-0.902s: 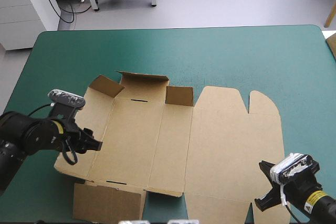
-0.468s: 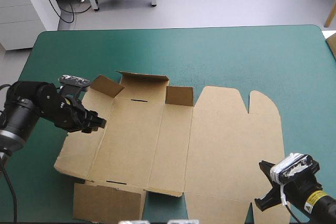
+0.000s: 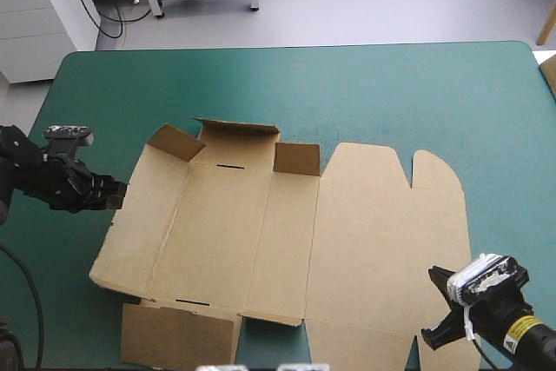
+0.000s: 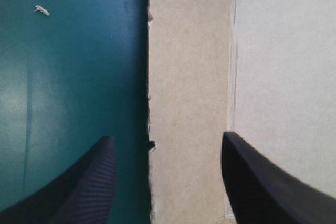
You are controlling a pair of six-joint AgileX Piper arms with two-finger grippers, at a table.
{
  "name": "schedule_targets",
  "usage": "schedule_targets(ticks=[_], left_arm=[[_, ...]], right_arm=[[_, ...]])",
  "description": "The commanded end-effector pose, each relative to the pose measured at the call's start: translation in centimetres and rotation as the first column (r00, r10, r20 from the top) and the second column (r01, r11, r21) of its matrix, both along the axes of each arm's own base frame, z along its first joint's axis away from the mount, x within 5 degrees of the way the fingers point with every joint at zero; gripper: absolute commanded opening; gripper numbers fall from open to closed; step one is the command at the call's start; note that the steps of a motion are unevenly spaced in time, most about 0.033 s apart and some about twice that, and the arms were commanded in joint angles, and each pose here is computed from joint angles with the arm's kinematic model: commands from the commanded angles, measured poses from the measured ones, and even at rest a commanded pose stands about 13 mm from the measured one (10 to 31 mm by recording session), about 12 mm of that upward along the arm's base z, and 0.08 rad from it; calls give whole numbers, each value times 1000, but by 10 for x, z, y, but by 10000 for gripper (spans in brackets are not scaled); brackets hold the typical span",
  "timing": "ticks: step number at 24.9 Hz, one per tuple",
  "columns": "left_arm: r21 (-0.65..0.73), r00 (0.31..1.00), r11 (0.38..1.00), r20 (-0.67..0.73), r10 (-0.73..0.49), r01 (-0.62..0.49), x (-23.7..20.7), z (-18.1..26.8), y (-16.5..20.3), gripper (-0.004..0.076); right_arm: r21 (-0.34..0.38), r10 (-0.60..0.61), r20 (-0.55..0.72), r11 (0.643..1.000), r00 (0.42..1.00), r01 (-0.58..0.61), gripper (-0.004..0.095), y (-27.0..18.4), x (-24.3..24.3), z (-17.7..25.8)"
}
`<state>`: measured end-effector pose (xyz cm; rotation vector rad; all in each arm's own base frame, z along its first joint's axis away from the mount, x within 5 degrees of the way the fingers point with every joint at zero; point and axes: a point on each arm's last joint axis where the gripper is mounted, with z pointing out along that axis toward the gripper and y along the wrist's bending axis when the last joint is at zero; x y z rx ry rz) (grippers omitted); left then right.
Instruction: Fold the box
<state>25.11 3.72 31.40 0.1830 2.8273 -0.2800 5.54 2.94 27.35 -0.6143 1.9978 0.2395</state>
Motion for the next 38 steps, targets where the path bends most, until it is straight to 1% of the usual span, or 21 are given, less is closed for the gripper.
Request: schedule_targets(ticks=[1, 5, 6, 10, 17, 18, 20, 21, 23, 24, 25, 27, 31, 33, 36, 38], left_arm=[[-41, 1000, 999, -2, -28, 28, 2, 5, -2, 424], [-76, 997, 997, -67, -27, 22, 11, -13, -2, 424], [-114, 993, 993, -119, -26, 12, 12, -29, -3, 424], [-199, 973, 980, -228, -46, 0, 7, -60, -9, 424], [-295, 945, 954, -323, -44, -56, -10, -86, -20, 423], [-264, 939, 964, -339, -51, -43, -13, -89, -18, 403], [-218, 934, 976, -354, -56, -25, -15, -91, -14, 308], [-210, 933, 977, -357, -57, -20, -15, -91, -13, 244], [-215, 935, 977, -348, -73, -3, -15, -91, -13, 90], [-219, 936, 976, -339, -91, 16, -15, -91, -14, 30], [-227, 939, 973, -326, -113, 39, -14, -91, -14, -5], [-239, 943, 968, -300, -143, 71, -13, -89, -15, -8], [-149, 952, 982, -266, -152, 115, -4, -77, -6, -8], [-83, 965, 991, -229, -125, 109, 5, -66, -1, -8], [56, 977, 988, -165, -133, 144, 19, -47, 1, -8], [172, 980, 967, -110, -168, 185, 30, -33, -3, -8]], right_arm=[[42, -5, 76, 999, 997, 2, -21, 2, 3, 13], [42, -5, 76, 999, 997, 2, -21, 2, 3, 13], [42, -5, 76, 999, 997, 2, -21, 2, 3, 13], [42, -5, 76, 999, 997, 2, -21, 2, 3, 13], [42, -5, 76, 999, 997, 2, -21, 2, 3, 13], [42, -5, 76, 999, 997, 2, -21, 2, 3, 13], [42, -5, 76, 999, 997, 2, -21, 2, 3, 13], [42, -5, 76, 999, 997, 2, -21, 2, 3, 13], [42, -5, 76, 999, 997, 2, -21, 2, 3, 13], [42, -5, 76, 999, 997, 2, -21, 2, 3, 13], [42, -5, 76, 999, 997, 2, -21, 2, 3, 13], [42, -5, 76, 999, 997, 2, -22, 2, 3, 13], [42, -5, 76, 999, 997, 2, -21, 2, 3, 13], [42, -5, 76, 999, 997, 2, -21, 2, 3, 13], [42, -5, 76, 999, 997, 2, -21, 2, 3, 13], [42, -5, 76, 999, 997, 2, -21, 2, 3, 13]])
